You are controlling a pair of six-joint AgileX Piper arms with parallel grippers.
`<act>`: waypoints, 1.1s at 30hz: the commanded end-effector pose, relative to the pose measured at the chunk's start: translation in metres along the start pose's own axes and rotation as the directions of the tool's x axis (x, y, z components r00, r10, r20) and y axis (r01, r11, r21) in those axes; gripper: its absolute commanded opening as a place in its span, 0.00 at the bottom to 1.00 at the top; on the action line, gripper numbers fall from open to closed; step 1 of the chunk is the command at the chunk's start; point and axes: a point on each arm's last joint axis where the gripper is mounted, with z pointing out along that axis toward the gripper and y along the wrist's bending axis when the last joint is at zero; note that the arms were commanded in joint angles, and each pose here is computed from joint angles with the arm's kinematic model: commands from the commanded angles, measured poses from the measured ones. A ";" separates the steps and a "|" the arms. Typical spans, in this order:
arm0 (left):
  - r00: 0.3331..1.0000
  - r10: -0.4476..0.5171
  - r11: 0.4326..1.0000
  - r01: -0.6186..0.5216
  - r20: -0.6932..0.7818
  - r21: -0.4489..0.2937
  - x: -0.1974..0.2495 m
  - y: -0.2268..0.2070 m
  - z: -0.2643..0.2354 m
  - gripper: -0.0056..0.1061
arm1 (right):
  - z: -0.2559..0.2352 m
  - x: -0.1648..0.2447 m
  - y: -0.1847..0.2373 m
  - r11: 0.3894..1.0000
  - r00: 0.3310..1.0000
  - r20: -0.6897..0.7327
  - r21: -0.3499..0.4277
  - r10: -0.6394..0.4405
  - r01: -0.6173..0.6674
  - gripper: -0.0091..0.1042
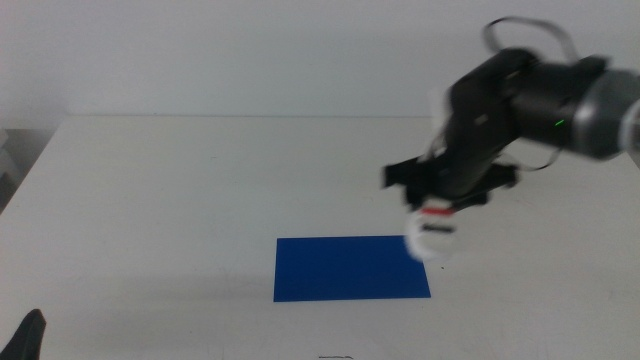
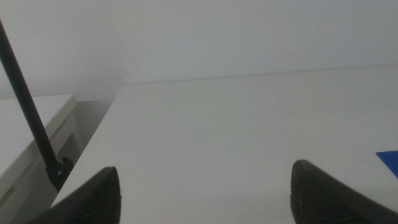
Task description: Use one arm to grab the shoe from the table and place it on the mat.
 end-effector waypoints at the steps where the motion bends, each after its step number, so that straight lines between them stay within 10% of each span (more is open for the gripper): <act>1: 0.994 -0.023 1.000 0.023 0.106 -0.002 -0.010 0.000 -0.002 0.89 | -0.022 0.002 0.019 0.999 0.997 0.076 -0.047 -0.003 0.007 0.07; 33: 0.994 -0.023 1.000 0.023 0.106 -0.002 -0.010 0.000 -0.002 0.89 | -0.008 0.027 0.056 0.980 0.985 -0.024 -0.097 0.173 -0.175 0.07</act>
